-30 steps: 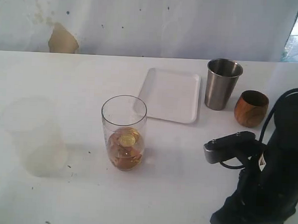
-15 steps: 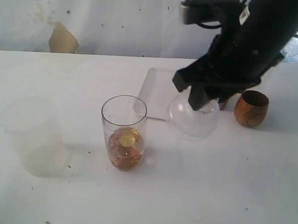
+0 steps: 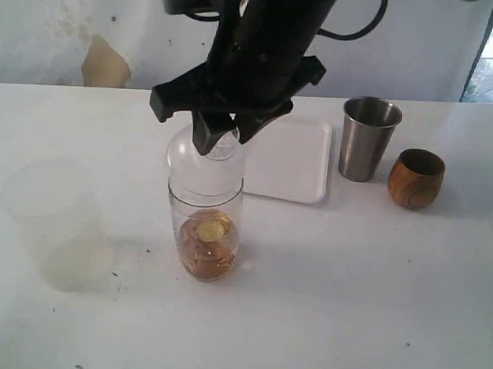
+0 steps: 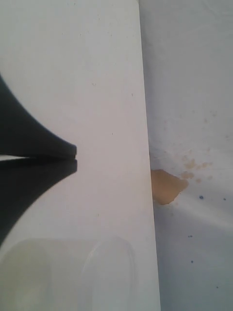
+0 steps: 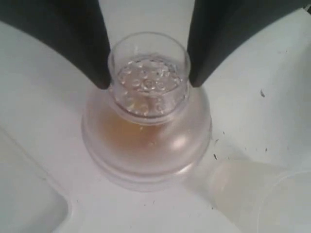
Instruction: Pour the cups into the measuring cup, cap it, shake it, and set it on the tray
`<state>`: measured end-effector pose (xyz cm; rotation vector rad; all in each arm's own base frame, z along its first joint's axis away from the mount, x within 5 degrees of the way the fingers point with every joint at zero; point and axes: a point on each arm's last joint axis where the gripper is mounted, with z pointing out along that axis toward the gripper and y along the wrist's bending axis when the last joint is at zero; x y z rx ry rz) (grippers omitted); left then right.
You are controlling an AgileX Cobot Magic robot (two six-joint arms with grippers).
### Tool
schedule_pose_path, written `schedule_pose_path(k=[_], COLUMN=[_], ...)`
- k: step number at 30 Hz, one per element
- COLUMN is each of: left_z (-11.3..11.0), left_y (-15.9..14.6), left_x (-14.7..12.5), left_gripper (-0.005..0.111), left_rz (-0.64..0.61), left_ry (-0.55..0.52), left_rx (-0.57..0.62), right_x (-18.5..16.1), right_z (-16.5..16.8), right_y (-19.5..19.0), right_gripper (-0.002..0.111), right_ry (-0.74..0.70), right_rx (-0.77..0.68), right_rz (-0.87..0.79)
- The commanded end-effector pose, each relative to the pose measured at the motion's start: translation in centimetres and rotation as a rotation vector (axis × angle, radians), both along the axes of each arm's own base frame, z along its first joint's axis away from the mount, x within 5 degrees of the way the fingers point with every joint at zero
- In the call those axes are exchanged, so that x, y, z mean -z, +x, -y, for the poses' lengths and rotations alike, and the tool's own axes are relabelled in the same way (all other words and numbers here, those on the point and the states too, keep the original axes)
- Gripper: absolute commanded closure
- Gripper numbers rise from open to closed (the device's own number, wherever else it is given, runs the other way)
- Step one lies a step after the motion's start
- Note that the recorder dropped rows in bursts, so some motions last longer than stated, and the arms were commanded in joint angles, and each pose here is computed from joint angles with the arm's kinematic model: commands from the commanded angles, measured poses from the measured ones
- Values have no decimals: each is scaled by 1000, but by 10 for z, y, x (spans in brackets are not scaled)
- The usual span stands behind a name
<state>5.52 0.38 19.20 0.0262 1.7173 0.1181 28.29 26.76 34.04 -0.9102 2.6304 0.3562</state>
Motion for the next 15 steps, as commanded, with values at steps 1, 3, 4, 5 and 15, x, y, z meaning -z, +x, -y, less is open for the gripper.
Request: schedule_pose_path(k=[1,3,4,5,15], left_z=[0,0,0,0,0], left_y=[0,0,0,0,0], left_x=[0,0,0,0,0], left_gripper=[107,107,107,107,107], left_rz=[2,2,2,2,2], left_ry=[-11,-11,-11,-11,-11], left_rx=[1,1,1,1,1], right_x=[7,7,7,7,-40], right_z=[-5,-5,-5,-4,6], right_y=[3,3,3,2,-9], right_gripper=[108,108,108,108,108], right_ry=[-7,-7,-7,-5,90], right_rx=[4,4,4,4,17], right_rz=[-24,-24,-24,-22,72])
